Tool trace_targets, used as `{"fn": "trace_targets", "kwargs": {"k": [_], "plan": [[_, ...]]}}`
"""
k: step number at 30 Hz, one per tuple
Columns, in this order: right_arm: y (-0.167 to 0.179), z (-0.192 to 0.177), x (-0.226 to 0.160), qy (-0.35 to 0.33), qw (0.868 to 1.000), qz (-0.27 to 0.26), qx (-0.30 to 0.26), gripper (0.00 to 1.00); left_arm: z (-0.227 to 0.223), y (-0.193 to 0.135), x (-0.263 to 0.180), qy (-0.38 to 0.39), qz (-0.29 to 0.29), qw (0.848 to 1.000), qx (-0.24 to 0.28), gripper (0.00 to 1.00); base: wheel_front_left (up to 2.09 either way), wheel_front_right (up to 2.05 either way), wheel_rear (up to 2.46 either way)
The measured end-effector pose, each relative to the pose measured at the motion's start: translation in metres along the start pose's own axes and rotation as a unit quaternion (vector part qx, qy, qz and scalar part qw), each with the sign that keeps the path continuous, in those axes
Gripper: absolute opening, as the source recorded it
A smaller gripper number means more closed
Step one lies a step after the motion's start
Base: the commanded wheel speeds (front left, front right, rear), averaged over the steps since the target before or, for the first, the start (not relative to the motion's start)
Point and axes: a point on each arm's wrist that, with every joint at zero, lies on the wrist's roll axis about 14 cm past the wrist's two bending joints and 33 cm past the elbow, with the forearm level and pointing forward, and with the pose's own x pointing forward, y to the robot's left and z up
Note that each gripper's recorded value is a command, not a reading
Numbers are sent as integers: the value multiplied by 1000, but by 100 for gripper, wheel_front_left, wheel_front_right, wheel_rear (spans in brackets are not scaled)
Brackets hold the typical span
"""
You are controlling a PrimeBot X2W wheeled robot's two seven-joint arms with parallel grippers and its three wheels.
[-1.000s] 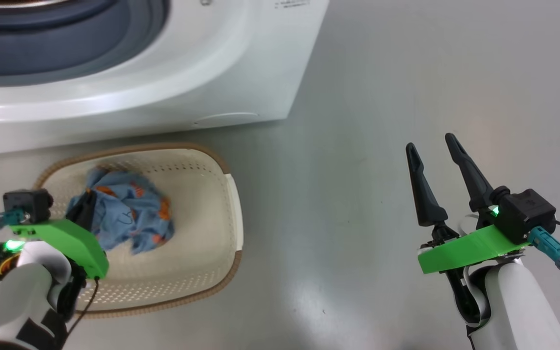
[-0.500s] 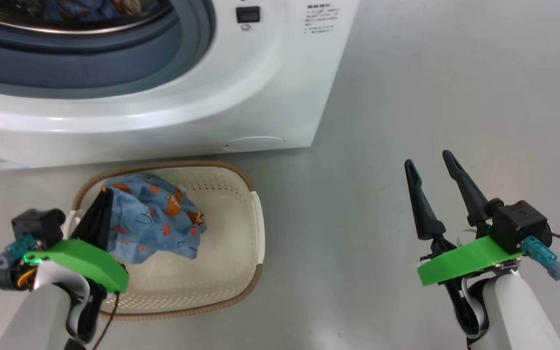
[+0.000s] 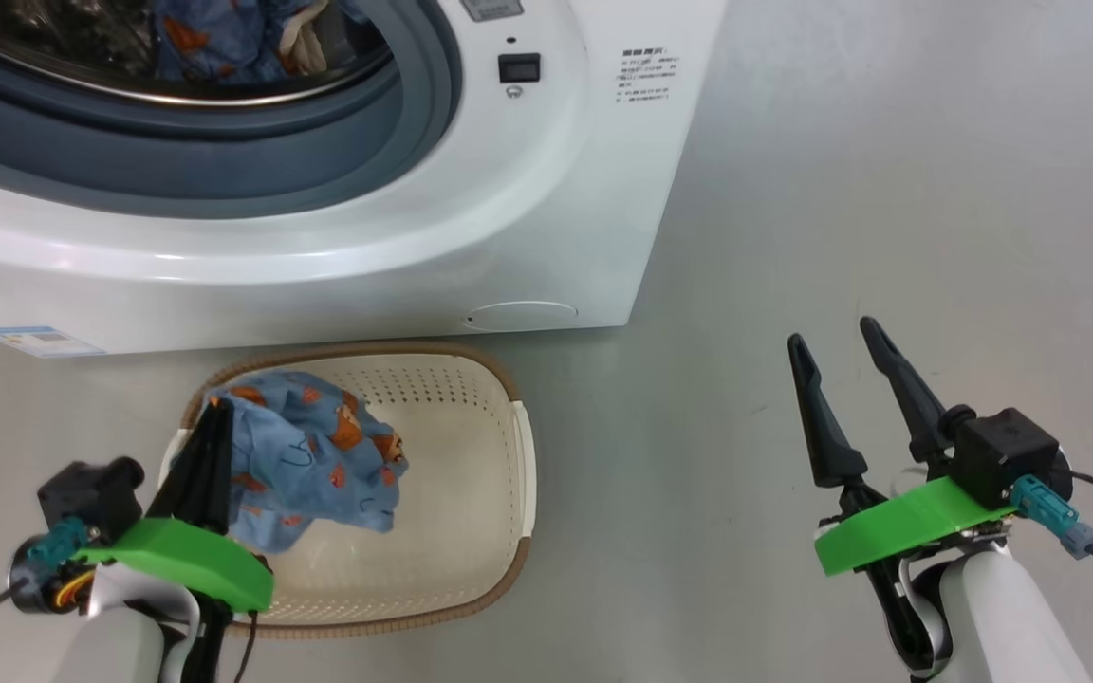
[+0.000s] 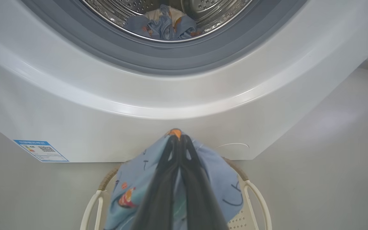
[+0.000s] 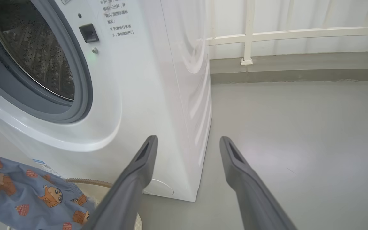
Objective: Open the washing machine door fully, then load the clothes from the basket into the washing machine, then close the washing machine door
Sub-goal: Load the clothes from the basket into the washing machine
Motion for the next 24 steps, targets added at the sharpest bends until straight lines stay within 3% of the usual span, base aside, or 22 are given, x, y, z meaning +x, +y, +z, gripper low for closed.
{"fn": "trace_targets", "kwargs": {"k": [24], "plan": [[17, 26, -39, -17, 1000, 10, 7, 100, 27, -13, -70, -63, 20, 998, -24, 0, 0, 0, 0]]}}
